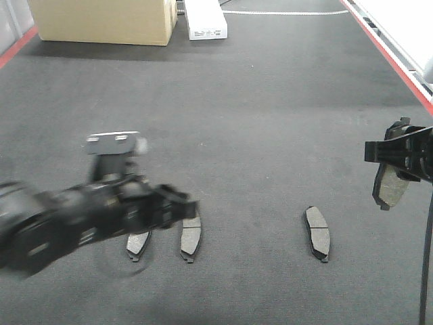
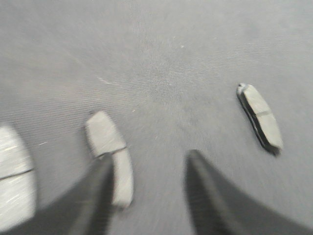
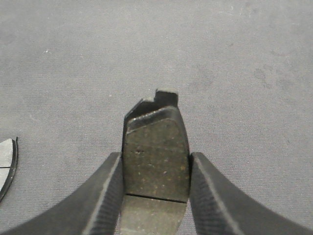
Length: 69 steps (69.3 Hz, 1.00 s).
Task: Move and align brake pads A on conveyor
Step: 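Set the pad down beside the nearer placed pad, open left gripper, then lower the right gripper's pad onto the belt beside the other pad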
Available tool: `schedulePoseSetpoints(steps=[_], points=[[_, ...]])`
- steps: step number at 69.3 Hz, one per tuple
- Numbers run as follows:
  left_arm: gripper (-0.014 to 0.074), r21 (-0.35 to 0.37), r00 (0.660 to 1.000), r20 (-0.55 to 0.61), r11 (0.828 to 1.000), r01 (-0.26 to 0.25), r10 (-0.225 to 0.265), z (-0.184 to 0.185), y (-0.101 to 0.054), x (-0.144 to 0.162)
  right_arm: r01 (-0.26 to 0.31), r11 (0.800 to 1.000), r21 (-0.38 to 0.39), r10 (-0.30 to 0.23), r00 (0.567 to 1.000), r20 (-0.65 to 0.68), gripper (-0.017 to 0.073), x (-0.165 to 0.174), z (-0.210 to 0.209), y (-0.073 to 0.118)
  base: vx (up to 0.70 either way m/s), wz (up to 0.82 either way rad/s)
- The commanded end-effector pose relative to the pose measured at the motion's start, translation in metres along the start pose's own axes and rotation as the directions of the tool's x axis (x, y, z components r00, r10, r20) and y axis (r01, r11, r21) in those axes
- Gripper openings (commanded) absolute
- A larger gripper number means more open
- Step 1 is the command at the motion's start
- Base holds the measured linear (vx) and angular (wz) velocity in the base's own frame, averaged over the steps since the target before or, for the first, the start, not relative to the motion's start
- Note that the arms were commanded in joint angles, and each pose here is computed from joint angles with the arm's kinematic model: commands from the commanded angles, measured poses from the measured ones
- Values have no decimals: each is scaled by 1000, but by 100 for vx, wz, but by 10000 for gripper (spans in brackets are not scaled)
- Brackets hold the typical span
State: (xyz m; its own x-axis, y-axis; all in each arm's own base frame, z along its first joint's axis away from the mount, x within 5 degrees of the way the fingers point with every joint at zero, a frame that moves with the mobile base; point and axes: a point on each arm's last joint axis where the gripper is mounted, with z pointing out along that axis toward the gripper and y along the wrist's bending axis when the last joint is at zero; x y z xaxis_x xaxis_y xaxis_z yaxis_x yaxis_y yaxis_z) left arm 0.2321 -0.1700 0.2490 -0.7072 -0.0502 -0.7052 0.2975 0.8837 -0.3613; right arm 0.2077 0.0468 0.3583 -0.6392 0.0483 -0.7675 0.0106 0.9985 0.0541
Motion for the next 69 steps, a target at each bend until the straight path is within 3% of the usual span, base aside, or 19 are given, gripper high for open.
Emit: schedulePoseSetpoints(steps=[1, 8, 33, 45, 69], points=[[119, 64, 989, 142, 996, -61, 51, -40, -5, -8, 20, 999, -26, -17, 993, 116, 4, -14, -11, 1, 0, 0], [-10, 73, 980, 186, 993, -89, 75, -72, 2, 4, 20, 999, -26, -17, 993, 116, 4, -14, -11, 1, 0, 0], [-8, 137, 924, 374, 982, -133, 73, -144, 23, 43, 20, 999, -26, -17, 993, 116, 4, -14, -11, 1, 0, 0], [-8, 151, 907, 415, 979, -138, 64, -157, 26, 48, 20, 999, -26, -17, 993, 116, 4, -14, -11, 1, 0, 0], [-7, 152, 907, 417, 979, -139, 64, -157, 26, 48, 20, 999, -26, -17, 993, 116, 4, -14, -11, 1, 0, 0]])
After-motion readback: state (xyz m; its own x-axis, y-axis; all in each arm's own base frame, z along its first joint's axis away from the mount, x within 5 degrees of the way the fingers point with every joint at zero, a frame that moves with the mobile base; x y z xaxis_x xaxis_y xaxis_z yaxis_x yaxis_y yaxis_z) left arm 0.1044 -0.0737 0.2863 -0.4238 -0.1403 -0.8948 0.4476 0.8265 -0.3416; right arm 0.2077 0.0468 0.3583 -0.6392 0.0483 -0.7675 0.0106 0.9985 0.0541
